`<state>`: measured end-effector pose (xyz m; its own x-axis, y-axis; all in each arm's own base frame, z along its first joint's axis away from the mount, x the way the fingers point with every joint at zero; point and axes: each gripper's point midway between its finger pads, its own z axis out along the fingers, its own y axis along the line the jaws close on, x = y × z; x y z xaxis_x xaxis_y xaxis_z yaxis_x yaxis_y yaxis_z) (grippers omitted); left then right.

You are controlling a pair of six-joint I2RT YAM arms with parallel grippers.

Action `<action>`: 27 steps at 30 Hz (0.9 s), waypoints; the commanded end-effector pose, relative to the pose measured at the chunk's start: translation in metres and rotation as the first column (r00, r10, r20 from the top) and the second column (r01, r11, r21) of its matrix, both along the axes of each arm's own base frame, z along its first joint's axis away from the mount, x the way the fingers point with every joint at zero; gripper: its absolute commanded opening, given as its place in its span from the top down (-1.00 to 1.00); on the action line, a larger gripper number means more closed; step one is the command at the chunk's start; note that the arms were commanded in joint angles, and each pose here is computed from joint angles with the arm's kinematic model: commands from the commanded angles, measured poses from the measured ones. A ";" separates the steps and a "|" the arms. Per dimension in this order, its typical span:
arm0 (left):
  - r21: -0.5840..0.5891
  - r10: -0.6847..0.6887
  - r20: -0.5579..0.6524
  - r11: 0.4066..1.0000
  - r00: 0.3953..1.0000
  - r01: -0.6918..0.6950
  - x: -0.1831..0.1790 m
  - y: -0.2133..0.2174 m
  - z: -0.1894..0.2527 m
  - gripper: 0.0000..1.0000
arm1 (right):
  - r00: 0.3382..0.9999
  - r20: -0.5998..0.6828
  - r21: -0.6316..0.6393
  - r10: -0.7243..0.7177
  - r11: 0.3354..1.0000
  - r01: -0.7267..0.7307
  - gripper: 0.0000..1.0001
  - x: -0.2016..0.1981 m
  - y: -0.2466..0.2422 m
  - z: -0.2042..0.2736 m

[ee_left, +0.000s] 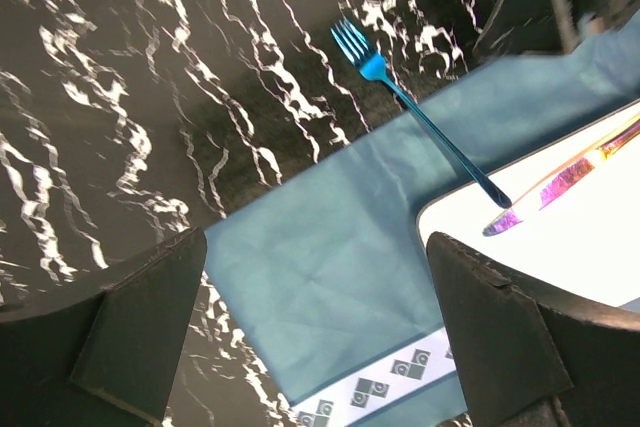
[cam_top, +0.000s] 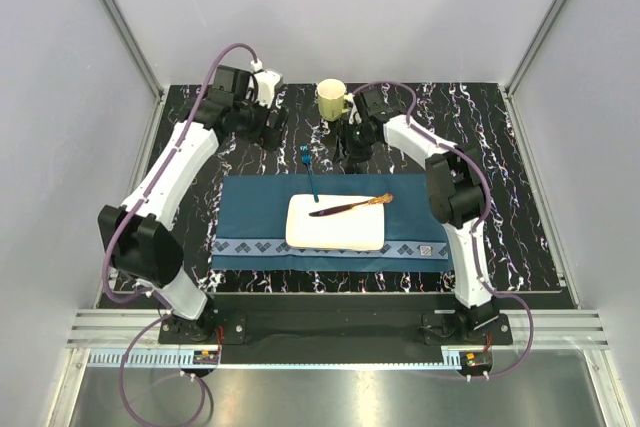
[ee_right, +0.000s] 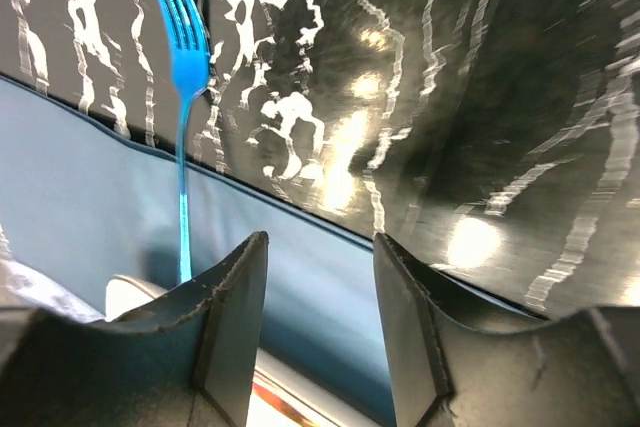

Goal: Set the dinner table for one person
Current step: Place the fork at the center of the board, then pick up the fork at the center of the board.

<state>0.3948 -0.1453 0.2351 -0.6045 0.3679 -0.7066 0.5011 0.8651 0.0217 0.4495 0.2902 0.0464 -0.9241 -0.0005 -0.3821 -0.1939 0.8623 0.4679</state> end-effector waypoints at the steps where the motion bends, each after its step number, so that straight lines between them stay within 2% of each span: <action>1: -0.045 0.017 -0.042 0.999 0.999 -0.019 0.006 -0.011 -0.015 -0.97 | 0.961 0.241 -0.131 0.137 0.985 -0.108 -0.09 0.018 -0.020 0.076; 4: -0.071 0.074 -0.139 0.994 0.988 -0.084 0.009 -0.017 -0.041 -0.98 | 0.879 0.404 -0.370 0.252 0.924 -0.095 -0.11 0.039 -0.064 0.113; 8: -0.128 0.115 -0.279 0.980 0.953 -0.155 0.010 -0.032 -0.072 -0.98 | 0.777 0.550 -0.511 0.304 0.859 0.025 -0.15 0.055 -0.109 0.174; 13: -0.152 0.225 -0.432 0.936 0.873 -0.317 0.020 -0.046 -0.114 -0.97 | 0.659 0.644 -0.609 0.390 0.782 0.133 -0.20 0.057 -0.147 0.238; 16: -0.169 0.239 -0.535 0.910 0.810 -0.379 0.023 -0.061 -0.140 -0.97 | 0.626 0.676 -0.621 0.389 0.758 0.200 -0.26 0.058 -0.162 0.258; 23: -0.195 0.243 -0.603 0.879 0.760 -0.435 0.036 -0.093 -0.159 -0.97 | 0.641 0.669 -0.628 0.376 0.747 0.217 -0.29 0.053 -0.169 0.255; 27: -0.207 0.239 -0.594 0.877 0.768 -0.433 0.043 -0.106 -0.157 -0.97 | 0.656 0.664 -0.622 0.359 0.753 0.217 -0.29 0.053 -0.169 0.251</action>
